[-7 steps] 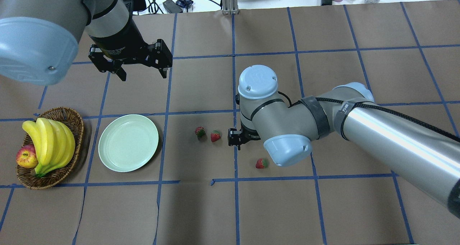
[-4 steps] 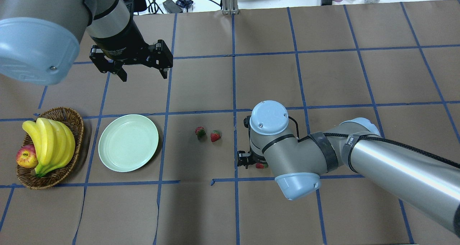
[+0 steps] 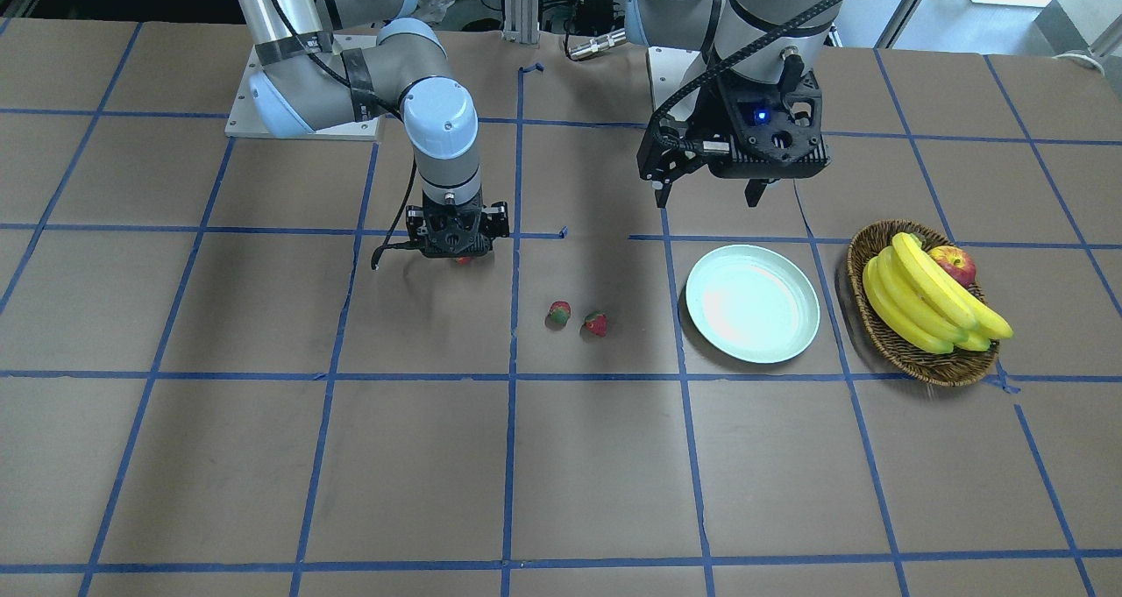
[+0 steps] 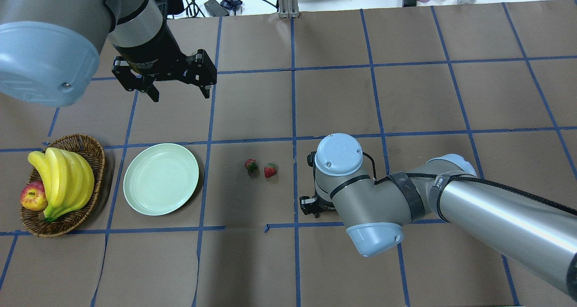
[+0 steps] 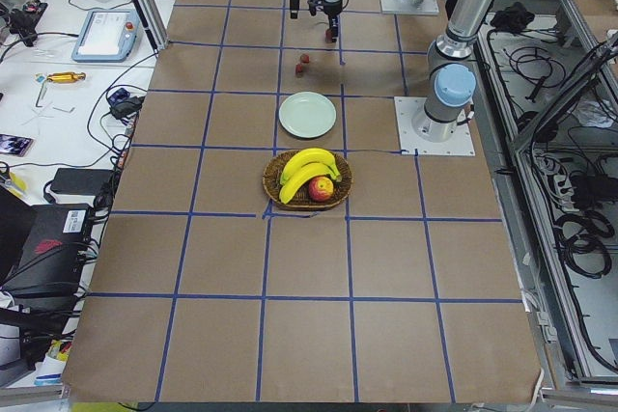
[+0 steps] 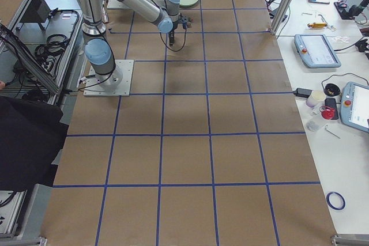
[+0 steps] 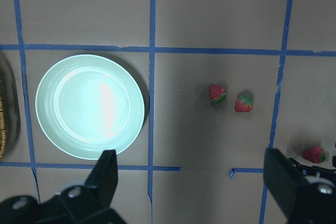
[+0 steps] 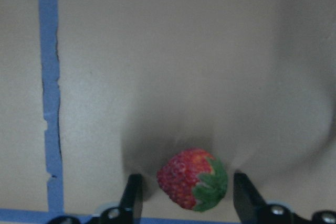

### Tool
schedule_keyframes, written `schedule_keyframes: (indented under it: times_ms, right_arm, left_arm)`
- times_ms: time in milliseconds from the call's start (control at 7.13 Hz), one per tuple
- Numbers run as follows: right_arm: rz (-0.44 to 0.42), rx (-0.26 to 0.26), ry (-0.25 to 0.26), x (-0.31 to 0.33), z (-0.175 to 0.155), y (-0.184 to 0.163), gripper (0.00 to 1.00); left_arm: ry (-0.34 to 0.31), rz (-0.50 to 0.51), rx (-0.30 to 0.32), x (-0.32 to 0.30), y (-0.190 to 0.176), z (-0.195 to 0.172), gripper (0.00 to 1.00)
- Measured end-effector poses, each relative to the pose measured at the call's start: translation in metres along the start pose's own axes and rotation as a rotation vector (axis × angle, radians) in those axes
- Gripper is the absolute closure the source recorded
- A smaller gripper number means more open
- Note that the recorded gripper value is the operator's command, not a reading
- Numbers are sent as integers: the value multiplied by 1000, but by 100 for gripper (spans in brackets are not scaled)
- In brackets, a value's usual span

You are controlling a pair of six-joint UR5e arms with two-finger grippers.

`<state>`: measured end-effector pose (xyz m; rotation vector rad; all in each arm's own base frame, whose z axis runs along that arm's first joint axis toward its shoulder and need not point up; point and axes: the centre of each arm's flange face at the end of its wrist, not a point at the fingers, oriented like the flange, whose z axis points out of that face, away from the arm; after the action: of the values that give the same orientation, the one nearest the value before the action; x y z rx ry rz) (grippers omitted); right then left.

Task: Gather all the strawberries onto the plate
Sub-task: 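Lower the right gripper and grasp the third strawberry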

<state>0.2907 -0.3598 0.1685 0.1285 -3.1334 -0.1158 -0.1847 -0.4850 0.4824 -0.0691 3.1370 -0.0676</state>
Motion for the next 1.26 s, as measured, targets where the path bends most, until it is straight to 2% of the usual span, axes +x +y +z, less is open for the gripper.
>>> schedule_keyframes:
  times_ms: [281, 561, 701, 982, 1262]
  right_arm:
    - [-5, 16, -4, -3, -5, -8, 70]
    - [-7, 29, -7, -5, -9, -15, 78]
    - [-4, 41, -12, -7, -14, -20, 78]
    - [40, 79, -45, -17, -35, -36, 78]
    - [103, 77, -112, -53, -42, -27, 79]
  left_arm:
    - [0, 0, 0, 0, 0, 0, 0]
    - [0, 0, 0, 0, 0, 0, 0]
    - [0, 0, 0, 0, 0, 0, 0]
    - [2, 0, 0, 0, 0, 0, 0]
    - [7, -1, 8, 0, -1, -4, 0]
